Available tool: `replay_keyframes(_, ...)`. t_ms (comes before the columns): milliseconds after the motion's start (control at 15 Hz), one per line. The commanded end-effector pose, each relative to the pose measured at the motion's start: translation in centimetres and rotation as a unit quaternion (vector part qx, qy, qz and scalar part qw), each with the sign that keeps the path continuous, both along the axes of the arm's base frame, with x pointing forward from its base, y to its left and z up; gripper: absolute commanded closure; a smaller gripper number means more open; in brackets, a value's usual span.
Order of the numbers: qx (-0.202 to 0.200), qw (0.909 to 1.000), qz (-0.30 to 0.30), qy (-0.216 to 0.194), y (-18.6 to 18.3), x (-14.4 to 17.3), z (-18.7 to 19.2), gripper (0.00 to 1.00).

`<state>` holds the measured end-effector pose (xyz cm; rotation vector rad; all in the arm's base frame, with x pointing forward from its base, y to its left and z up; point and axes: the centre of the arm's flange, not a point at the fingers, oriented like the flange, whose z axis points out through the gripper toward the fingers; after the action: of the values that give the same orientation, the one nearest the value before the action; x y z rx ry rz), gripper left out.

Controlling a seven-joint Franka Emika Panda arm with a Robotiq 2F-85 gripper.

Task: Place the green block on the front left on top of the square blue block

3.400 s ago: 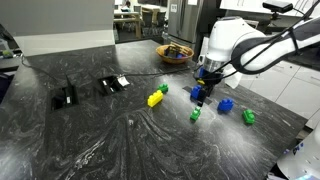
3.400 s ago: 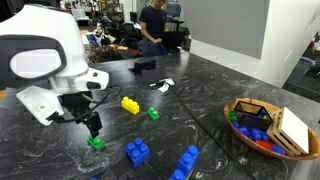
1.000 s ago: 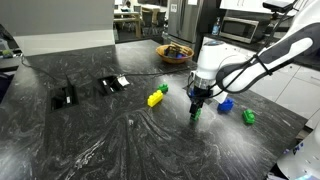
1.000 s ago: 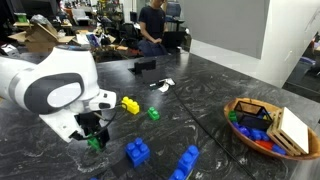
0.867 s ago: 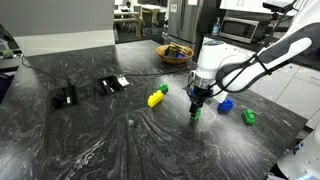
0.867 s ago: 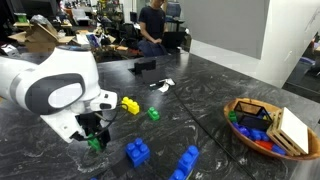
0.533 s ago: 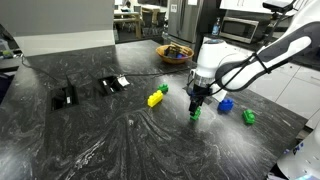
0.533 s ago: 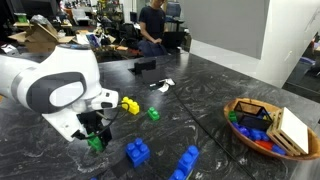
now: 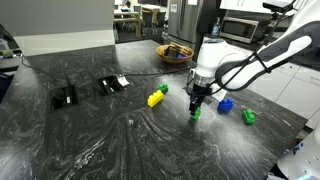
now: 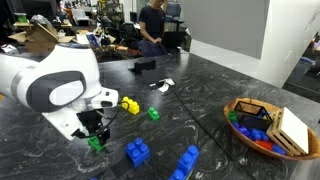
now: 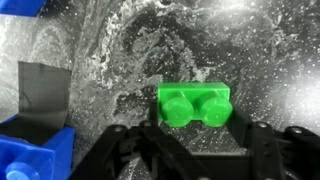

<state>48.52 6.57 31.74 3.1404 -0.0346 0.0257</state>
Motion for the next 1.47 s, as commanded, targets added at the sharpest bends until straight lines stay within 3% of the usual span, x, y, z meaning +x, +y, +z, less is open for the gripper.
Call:
replay_keyframes(0,0.011,0.9999,0.008,-0.008,0.2,0.5,0.3,0.61)
replay_keyframes(467,-0.009,0.9998,-0.014,-0.013,-0.2,0.5,2.0,0.61)
replay_keyframes(933,-0.058,0.9940,-0.075,-0.054,-2.3,1.6,8.0,0.61)
replay_keyframes(1200,-0.081,0.9843,-0.134,-0.081,-4.6,2.0,11.2,0.61)
replay_keyframes(1400,-0.081,0.9744,-0.198,-0.068,-8.0,1.6,10.8,0.61)
